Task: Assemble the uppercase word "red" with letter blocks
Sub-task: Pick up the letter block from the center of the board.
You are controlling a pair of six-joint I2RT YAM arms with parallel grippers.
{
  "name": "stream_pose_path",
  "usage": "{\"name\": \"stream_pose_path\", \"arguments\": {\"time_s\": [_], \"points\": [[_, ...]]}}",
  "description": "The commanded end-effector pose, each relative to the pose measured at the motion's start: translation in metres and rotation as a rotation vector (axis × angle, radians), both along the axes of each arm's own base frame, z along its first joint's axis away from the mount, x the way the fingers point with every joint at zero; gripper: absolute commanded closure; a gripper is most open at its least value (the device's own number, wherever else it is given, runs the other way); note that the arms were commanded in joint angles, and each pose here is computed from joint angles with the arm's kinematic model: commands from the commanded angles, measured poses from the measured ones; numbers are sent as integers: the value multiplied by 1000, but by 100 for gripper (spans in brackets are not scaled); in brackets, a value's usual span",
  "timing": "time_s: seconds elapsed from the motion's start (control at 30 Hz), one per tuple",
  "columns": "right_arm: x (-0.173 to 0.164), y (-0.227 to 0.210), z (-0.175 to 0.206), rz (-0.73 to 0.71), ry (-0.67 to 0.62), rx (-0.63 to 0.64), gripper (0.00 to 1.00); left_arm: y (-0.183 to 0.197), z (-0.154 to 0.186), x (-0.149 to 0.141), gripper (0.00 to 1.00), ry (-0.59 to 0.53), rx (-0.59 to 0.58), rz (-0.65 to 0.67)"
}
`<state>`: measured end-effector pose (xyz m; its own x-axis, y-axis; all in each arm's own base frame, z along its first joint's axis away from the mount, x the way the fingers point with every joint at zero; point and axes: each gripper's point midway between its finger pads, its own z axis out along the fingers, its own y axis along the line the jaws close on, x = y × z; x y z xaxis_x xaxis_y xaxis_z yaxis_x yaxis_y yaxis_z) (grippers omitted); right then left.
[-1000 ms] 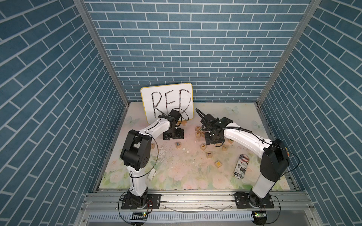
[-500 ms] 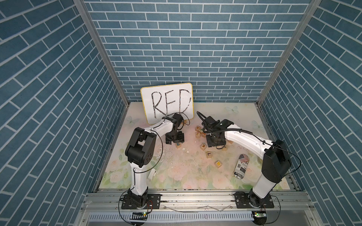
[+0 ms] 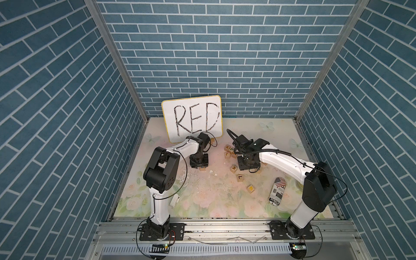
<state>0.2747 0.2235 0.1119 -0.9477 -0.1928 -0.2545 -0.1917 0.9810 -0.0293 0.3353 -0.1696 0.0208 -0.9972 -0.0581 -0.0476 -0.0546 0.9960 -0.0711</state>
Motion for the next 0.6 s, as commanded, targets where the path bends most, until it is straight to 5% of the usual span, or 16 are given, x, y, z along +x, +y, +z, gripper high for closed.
{"name": "stream_pose_path", "arguments": {"time_s": [0.0,0.27,0.57], "points": [[-1,-1,9,-26,-16,23,51,6,9,-3,54,-27,28,-14],[0,2,9,-27,-18,38,53,20,18,-2,78,-66,71,-45],[3,7,5,-21,-14,46,53,61,24,-6,80,-75,89,-42]]}}
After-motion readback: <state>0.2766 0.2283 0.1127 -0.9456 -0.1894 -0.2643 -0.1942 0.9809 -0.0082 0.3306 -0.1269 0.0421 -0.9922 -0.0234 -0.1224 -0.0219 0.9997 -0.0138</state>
